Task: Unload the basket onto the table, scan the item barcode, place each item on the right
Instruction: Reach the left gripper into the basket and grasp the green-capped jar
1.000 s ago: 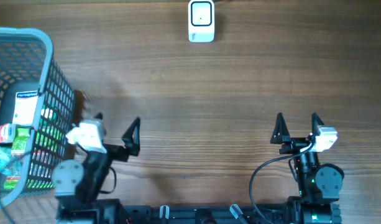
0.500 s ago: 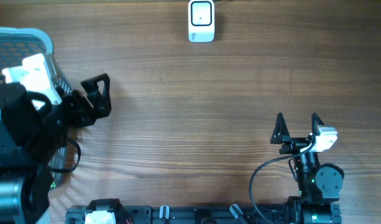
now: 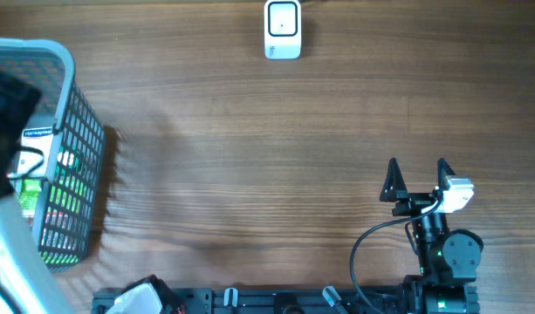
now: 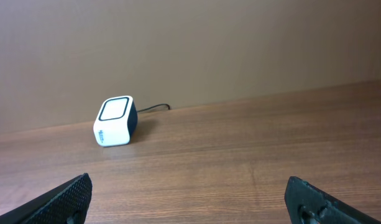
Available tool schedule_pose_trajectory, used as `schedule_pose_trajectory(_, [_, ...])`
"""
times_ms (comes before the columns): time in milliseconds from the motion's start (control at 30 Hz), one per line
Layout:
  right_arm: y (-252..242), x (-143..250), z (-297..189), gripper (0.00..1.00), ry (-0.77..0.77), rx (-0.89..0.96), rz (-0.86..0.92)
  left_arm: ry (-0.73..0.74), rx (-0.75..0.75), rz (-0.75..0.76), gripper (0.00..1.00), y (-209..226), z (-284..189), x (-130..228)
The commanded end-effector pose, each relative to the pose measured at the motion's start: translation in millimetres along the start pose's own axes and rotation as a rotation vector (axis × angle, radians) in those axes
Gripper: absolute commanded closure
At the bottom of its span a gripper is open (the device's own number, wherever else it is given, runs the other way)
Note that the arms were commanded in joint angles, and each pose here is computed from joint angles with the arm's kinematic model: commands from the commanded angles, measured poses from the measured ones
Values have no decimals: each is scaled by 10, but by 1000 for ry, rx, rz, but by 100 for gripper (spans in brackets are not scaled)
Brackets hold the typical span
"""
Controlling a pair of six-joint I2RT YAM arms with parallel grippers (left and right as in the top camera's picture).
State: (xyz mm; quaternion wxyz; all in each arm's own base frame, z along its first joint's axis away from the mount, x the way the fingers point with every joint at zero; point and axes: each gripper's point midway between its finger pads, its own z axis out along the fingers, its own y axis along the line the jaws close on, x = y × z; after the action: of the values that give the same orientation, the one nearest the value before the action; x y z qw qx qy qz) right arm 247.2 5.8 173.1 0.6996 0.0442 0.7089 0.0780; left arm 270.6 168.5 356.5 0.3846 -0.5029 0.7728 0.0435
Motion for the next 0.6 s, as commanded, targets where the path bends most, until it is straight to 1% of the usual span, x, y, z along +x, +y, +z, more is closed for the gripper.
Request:
schedule_pose_trajectory(0, [-7,-12,-2,0,-7,6,12,99,-197,-125,0,438,482,-20])
schedule_pose_trajectory(33, [-7,-12,-2,0,-7,6,12,152,-252,-136,0,555,660,33])
schedule_pose_trajectory(100, [-7,-12,-2,0,-7,6,12,231,-315,-136,0,661,914,140])
schedule_pose_trajectory(200, [-7,-12,-2,1,-7,6,12,339,-375,-124,0,729,1268,327])
schedule_pose_trajectory(367, [-7,-12,-2,0,-7,6,12,505,-400,-115,0,715,1725,673])
schedule_pose_trajectory(567, [-7,-12,-2,0,-7,6,12,604,-441,-68,0,722,1994,982])
